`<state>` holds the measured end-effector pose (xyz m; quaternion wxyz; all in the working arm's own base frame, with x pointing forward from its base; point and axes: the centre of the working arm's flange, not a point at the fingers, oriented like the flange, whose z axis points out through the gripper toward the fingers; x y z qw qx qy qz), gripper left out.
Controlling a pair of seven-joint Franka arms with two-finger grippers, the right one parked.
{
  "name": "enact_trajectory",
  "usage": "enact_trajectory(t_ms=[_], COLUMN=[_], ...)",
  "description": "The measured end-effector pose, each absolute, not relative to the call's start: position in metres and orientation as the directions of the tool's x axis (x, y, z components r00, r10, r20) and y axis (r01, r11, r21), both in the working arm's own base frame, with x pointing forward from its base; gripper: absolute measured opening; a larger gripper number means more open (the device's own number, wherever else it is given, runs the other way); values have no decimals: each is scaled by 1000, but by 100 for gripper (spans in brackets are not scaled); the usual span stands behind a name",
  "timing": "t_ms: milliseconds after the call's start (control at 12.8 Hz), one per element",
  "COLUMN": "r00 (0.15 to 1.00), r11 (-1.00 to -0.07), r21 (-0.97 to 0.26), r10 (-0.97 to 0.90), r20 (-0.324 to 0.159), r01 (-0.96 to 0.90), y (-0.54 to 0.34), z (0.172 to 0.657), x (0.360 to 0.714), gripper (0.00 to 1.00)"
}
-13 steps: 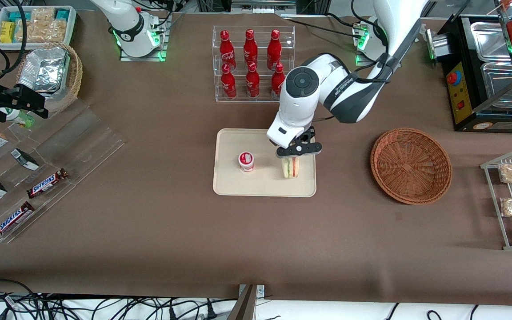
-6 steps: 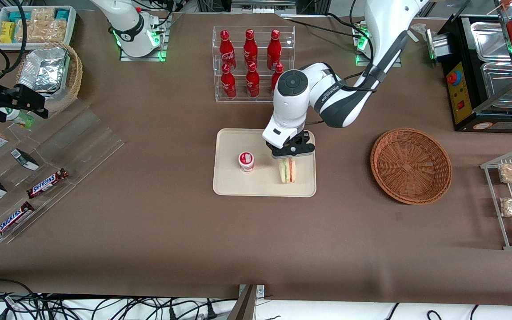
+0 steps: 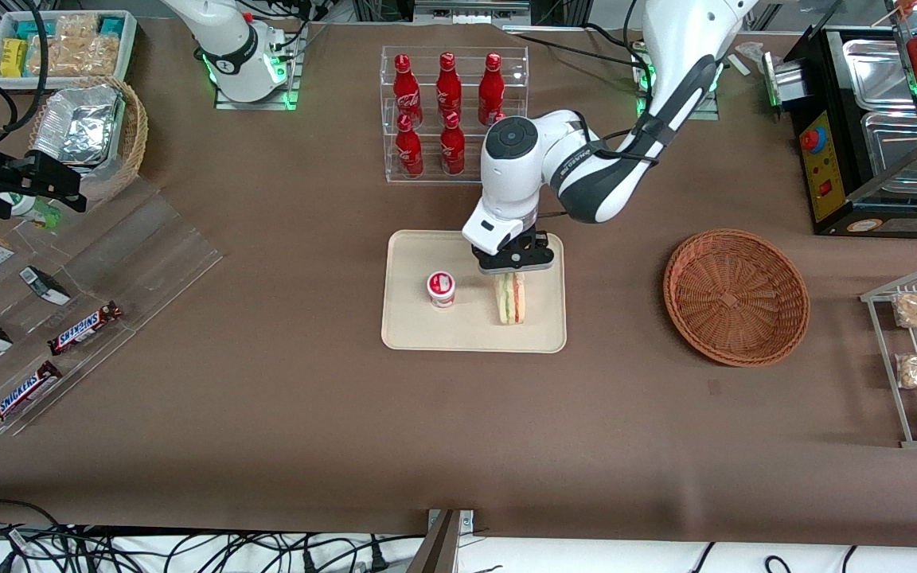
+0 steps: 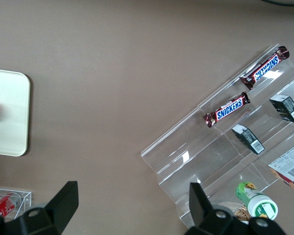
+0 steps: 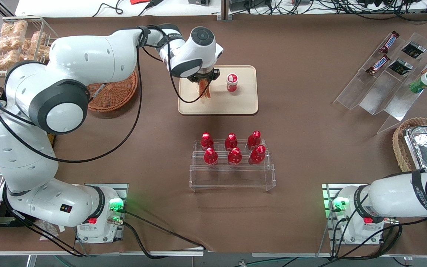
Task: Place sandwich from basket to tray
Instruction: 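Lower the sandwich onto the tray and open the left gripper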
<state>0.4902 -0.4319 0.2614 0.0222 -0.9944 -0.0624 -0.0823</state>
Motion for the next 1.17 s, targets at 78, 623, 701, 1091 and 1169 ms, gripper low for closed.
enact_trajectory(t_ms=[78,623,701,1091,1169], r00=[976,978,976,971,971], r11=[-991,-992,-991,-990,-990], r21=[-40,-60,-66,-77,-78], r10=[119,101,98,96,97], r20=[181,184,196,217,217], r01=[129,114,112,115,116], y=[-431,-434,-436,-437,-437], z=[255,242,240,234,234], x=[486,472,469,467,467], gripper=[43,43,43,43,43])
